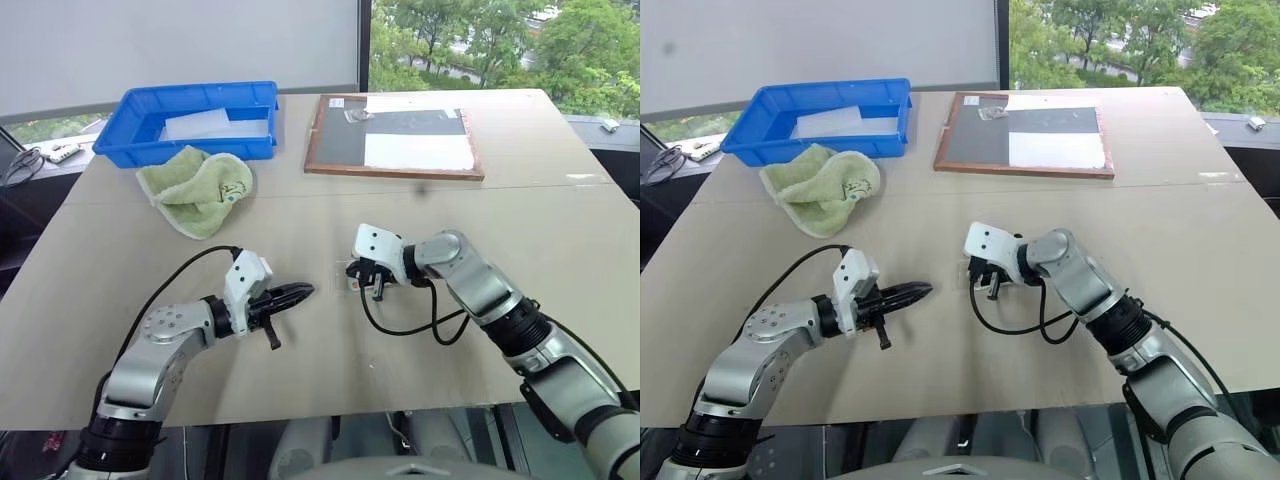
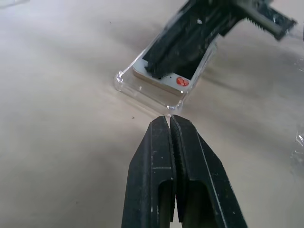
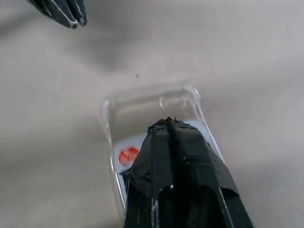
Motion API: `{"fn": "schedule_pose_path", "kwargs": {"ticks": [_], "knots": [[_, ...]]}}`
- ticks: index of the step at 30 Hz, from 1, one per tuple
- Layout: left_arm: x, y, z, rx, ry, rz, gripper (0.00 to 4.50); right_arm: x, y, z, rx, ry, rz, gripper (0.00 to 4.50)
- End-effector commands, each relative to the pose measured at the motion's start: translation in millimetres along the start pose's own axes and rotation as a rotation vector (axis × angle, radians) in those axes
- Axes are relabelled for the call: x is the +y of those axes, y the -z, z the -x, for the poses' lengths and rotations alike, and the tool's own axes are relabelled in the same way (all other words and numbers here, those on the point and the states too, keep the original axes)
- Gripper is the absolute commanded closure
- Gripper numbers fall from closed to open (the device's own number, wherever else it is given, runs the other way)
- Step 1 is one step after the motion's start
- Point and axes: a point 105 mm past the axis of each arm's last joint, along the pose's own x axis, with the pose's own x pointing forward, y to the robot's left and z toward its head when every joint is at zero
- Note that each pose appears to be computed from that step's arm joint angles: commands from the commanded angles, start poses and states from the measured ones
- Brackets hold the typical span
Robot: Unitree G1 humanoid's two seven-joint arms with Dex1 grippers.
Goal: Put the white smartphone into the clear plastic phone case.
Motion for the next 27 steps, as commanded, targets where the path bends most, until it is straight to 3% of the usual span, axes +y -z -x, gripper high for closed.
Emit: {"fn": "schedule_pose_path", "kwargs": {"ticks": [1,7,10,14,19,27], "knots": [[6.6,-9.8,-4.5,-0.009,-0.041,-0.043,4.42,-0.4,-2.5,11.3,-0.080,0.013,-0.120,4.50],[8.5,2.4,-26.8,0.042,-0.056,-0.035,4.42,-13.5,-39.8,68.8,-0.231,0.129,-0.154,4.50],[6.0,4.0,-37.7,0.046,-0.056,-0.019,4.42,-26.3,-27.5,101.5,-0.160,0.278,-0.128,4.50],[0.1,8.5,-44.1,0.072,-0.022,-0.036,4.42,-33.0,29.1,132.6,0.078,0.442,-0.134,4.50],[0.8,8.2,-48.2,0.079,-0.003,-0.044,4.42,-14.0,54.8,121.4,0.145,0.395,-0.163,4.50],[3.9,7.2,-52.5,0.085,0.021,-0.060,4.42,11.3,29.2,78.2,0.069,0.206,-0.069,4.50]]}}
